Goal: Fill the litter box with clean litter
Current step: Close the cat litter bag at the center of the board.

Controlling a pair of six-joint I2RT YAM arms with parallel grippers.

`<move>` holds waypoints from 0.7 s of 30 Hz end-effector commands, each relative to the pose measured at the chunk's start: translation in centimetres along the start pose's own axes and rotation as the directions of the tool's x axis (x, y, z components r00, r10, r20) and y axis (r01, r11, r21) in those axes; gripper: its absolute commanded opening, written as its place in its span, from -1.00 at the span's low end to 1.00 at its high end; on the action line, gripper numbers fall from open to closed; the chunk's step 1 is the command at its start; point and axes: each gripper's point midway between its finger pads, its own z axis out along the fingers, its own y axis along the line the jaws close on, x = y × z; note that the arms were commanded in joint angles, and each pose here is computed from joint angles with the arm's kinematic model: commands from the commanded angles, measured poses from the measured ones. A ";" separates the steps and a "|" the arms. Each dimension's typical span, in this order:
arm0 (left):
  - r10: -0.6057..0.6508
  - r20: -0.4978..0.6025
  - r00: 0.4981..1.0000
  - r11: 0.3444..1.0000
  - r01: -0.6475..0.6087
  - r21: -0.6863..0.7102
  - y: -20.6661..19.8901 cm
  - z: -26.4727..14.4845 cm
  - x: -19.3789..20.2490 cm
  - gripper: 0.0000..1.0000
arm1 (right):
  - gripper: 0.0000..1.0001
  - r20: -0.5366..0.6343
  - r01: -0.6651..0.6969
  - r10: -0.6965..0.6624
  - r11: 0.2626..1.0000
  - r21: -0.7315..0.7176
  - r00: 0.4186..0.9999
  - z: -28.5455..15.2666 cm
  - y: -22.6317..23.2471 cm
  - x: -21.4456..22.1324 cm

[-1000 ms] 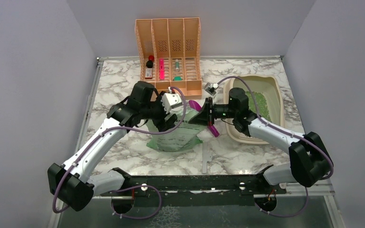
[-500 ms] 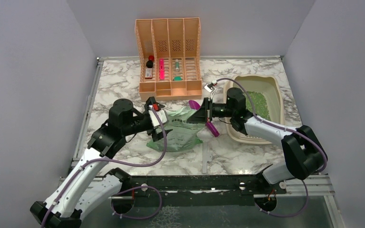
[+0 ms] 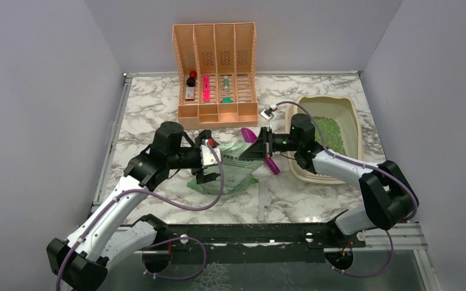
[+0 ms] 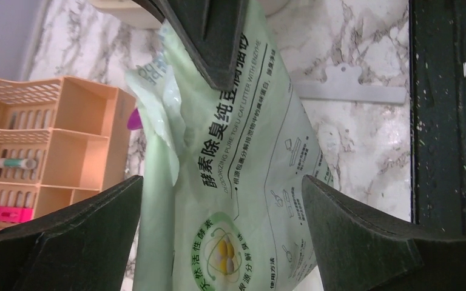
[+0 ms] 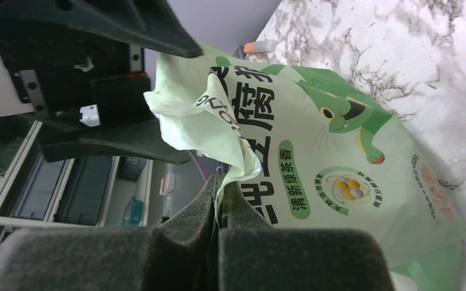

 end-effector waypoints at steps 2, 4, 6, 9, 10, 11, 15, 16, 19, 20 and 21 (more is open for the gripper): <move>0.032 -0.040 0.999 0.994 -0.027 0.104 -1.1 0.5 0.7 0.97 | -0.98 -0.048 0.054 -0.060 0.992 -0.117 0.997 -1.0 2.7 0.8; 0.034 -0.069 0.997 0.996 -0.028 0.083 -0.8 0.4 1.2 0.97 | -0.98 -0.055 0.064 -0.072 0.989 -0.133 0.996 -1.1 2.9 0.9; 0.035 -0.100 0.994 0.998 -0.030 0.049 -0.3 0.1 1.7 0.97 | -0.98 -0.056 0.084 -0.094 0.984 -0.157 0.994 -1.3 3.5 1.0; 0.053 -0.097 0.994 0.998 -0.055 -0.018 0.8 -0.9 0.6 0.96 | -0.98 -0.041 0.129 -0.137 0.981 -0.147 0.990 -1.3 3.4 0.7; 0.046 -0.096 0.994 0.998 -0.051 -0.044 1.2 -1.1 0.2 0.96 | -0.98 -0.054 0.139 -0.148 0.980 -0.140 0.988 -1.3 3.3 0.8; 0.032 -0.096 0.995 0.997 -0.039 -0.063 1.6 -1.3 -0.1 0.97 | -0.97 -0.061 0.160 -0.170 0.977 -0.139 0.984 -1.4 3.3 0.9; -0.108 -0.100 0.989 0.994 0.105 -0.040 1.9 -0.5 -0.8 0.90 | -0.96 -0.079 0.245 -0.262 0.952 -0.184 0.962 -1.9 4.2 1.4; -0.135 -0.097 0.986 0.991 0.135 -0.004 1.6 -0.2 -1.0 0.89 | -0.95 -0.082 0.265 -0.285 0.945 -0.192 0.955 -2.1 4.4 1.5; -0.237 -0.116 0.965 0.968 0.245 0.058 1.2 1.1 -0.9 0.95 | -0.94 -0.089 0.319 -0.340 0.928 -0.190 0.936 -2.4 4.4 1.8; -0.256 -0.126 0.958 0.960 0.268 0.084 0.9 1.4 -0.8 0.97 | -0.94 -0.089 0.337 -0.358 0.922 -0.190 0.929 -2.4 4.4 1.9; -0.273 -0.133 0.953 0.952 0.287 0.106 0.7 1.7 -0.8 0.97 | -0.94 -0.088 0.352 -0.373 0.917 -0.188 0.924 -2.5 4.4 2.0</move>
